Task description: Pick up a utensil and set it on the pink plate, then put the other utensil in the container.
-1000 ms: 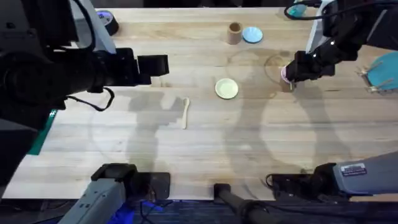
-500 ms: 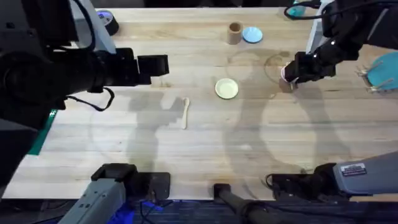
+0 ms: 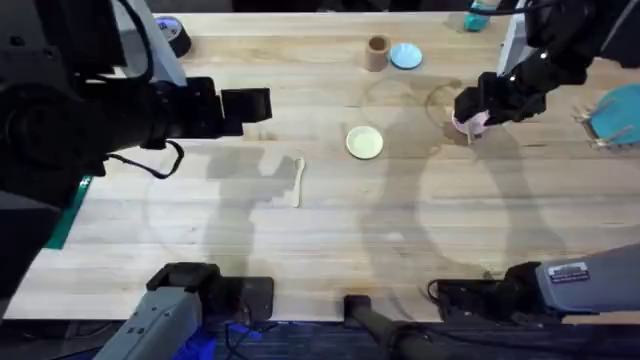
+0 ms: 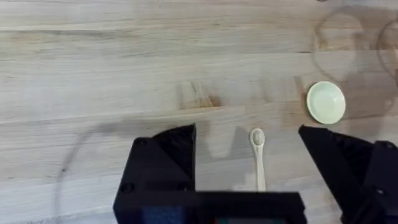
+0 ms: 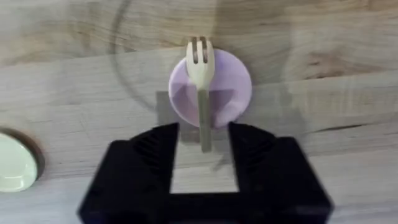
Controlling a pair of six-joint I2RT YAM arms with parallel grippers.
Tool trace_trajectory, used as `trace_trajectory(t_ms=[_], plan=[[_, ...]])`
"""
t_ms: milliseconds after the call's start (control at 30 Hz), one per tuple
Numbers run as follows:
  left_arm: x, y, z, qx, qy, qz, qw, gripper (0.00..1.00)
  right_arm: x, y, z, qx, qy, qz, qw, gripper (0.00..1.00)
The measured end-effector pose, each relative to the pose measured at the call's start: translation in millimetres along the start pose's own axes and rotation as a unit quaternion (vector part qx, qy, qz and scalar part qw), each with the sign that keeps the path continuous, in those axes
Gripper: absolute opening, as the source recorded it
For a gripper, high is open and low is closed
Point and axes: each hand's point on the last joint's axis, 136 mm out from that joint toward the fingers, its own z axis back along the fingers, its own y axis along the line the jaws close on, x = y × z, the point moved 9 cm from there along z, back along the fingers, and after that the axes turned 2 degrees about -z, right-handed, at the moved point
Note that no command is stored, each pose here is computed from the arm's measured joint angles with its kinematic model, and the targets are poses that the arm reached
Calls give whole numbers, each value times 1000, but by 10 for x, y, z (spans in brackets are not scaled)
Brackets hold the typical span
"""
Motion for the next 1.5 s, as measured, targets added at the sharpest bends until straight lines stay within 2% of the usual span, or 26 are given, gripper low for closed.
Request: trace_trajectory(t_ms=[33, 133, 200, 467, 600, 833, 1100, 1333, 1500], plan=[[0, 0, 0, 0, 0, 0, 1000, 992, -1, 0, 0, 0, 0, 1, 1000, 563], [0, 0, 0, 0, 0, 0, 1000, 992, 5, 1, 10, 0, 0, 1, 1000, 931], [0, 0, 0, 0, 0, 0, 1000, 992, 9, 1, 34, 0, -1, 3, 1000, 989], [0, 0, 0, 0, 0, 0, 1000, 992, -14, -7, 392, 6, -28, 2, 1000, 996], [0, 0, 0, 0, 0, 0, 1000, 992, -71, 19, 660, 33, -57, 12, 998, 996], [0, 0, 0, 0, 0, 0, 1000, 992, -261, 91, 1003, 92, -78, 82, 989, 996], [0, 0, 0, 0, 0, 0, 1000, 992, -502, 198, 1157, 172, -56, 169, 969, 997], [0, 0, 0, 0, 0, 0, 1000, 992, -711, 204, 1240, 193, -29, 238, 951, 996], [-9, -6, 0, -3, 3, 1, 1000, 992, -809, 192, 1345, 193, -38, 263, 944, 996]])
